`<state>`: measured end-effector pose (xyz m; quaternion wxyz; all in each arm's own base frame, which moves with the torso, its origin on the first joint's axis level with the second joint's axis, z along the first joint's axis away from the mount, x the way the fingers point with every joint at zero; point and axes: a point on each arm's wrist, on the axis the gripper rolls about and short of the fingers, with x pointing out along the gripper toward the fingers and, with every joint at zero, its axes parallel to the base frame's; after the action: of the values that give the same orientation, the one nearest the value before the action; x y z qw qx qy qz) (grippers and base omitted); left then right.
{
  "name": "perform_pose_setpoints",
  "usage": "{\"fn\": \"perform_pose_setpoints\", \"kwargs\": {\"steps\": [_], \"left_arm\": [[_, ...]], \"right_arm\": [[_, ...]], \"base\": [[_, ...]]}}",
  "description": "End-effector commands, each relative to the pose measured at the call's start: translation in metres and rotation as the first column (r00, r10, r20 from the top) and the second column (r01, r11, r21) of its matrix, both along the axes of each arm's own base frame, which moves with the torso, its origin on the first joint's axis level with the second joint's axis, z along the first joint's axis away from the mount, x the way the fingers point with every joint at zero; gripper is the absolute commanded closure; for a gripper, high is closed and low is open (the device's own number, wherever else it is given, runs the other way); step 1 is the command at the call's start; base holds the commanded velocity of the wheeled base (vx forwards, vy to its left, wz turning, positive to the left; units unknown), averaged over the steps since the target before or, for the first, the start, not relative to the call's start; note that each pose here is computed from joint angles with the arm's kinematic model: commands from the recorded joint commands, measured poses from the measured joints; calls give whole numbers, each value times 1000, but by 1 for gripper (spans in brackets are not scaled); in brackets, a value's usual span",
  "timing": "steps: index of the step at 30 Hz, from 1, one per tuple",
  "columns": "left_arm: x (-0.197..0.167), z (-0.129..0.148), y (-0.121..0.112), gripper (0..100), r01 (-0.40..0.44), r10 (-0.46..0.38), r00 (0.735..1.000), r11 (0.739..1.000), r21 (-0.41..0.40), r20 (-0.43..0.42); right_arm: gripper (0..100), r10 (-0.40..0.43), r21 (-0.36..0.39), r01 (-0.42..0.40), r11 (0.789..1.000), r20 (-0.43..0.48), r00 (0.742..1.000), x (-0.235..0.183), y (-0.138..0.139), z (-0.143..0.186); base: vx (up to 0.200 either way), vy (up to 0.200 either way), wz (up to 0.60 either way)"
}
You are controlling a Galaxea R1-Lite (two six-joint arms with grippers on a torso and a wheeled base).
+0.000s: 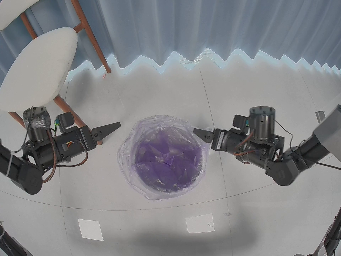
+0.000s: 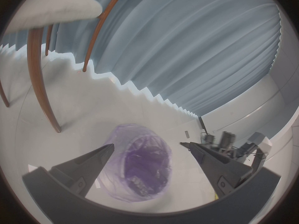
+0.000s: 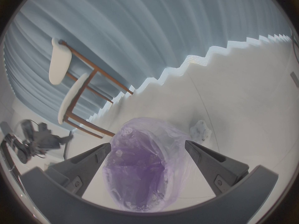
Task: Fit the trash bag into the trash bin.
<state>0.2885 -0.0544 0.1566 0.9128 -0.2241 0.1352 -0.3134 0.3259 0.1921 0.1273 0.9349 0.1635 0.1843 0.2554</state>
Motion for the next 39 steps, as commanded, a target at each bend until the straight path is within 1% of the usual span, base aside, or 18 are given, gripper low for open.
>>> {"fn": "perform_pose_setpoints", "kwargs": {"steps": [1, 4, 5, 7, 8, 9, 10, 12, 14, 15, 17, 20, 26, 27, 29, 30, 36, 39], "left_arm": [[57, -83, 13, 0, -56, 61, 994, 997, 50, -92], [83, -112, 20, 0, -79, 81, 996, 996, 37, -30], [91, -119, 19, 0, -77, 78, 997, 997, 31, -27], [93, -122, 19, 0, -78, 79, 996, 997, 29, -30], [118, -133, 13, 0, -65, 65, 997, 998, 4, -29], [121, -134, 13, 0, -64, 64, 997, 998, 0, -31], [134, -139, 11, 0, -59, 57, 997, 998, -32, -59], [139, -142, 8, 0, -52, 43, 994, 995, -86, -99], [139, -145, 5, 0, -18, 1, 992, 991, -130, -129], [139, -145, 6, 0, -12, -5, 991, 991, -134, -132], [140, -144, 8, 0, 29, -54, 988, 985, -171, -143], [140, -143, 7, 0, 34, -65, 985, 980, -195, -158], [141, -145, 3, 0, 44, -76, 985, 980, -196, -157], [141, -149, 1, 100, 42, -74, 985, 980, -195, -159], [141, -150, -1, 100, 45, -76, 985, 979, -197, -154], [142, -149, -1, 100, 50, -76, 989, 979, -198, -129], [144, -154, 0, 100, 46, -73, 989, 979, -200, -131], [147, -170, -1, 100, 42, -74, 985, 979, -198, -159]], "right_arm": [[0, -56, 130, 53, 990, 25, 998, -45, -51, -6], [0, -44, 182, 26, 983, 96, 994, -64, -68, -19], [0, -44, 194, 21, 981, 116, 992, -68, -71, -21], [0, -42, 196, 18, 980, 121, 992, -70, -72, -21], [0, -31, 218, 3, 976, 122, 992, -74, -74, -29], [0, -30, 215, 4, 977, 120, 992, -73, -74, -29], [0, -31, 219, 4, 976, 121, 992, -73, -74, -29], [0, -34, 220, 6, 975, 124, 992, -73, -75, -28], [0, -39, 220, 11, 975, 124, 992, -72, -77, -28], [0, -40, 220, 12, 975, 124, 991, -72, -77, -28], [0, -45, 220, 16, 975, 124, 991, -70, -78, -28], [0, -44, 218, 18, 976, 118, 992, -69, -78, -30], [0, -45, 219, 16, 976, 125, 991, -70, -78, -29], [0, -45, 221, 16, 975, 125, 991, -70, -78, -28], [0, -45, 220, 16, 975, 124, 991, -70, -78, -29], [0, -44, 217, 18, 976, 117, 992, -69, -78, -31], [0, -44, 211, 20, 977, 107, 993, -69, -77, -34], [0, -44, 211, 20, 977, 106, 993, -69, -77, -34]], "base": [[0, 0, 0], [0, 0, 0], [0, 0, 0], [0, 0, 0], [0, 0, 0], [0, 0, 0], [0, 0, 0], [0, 0, 0], [0, 0, 0], [0, 0, 0], [0, 0, 0], [0, 0, 0], [0, 0, 0], [0, 0, 0], [0, 0, 0], [0, 0, 0], [0, 0, 0], [0, 0, 0]]}}
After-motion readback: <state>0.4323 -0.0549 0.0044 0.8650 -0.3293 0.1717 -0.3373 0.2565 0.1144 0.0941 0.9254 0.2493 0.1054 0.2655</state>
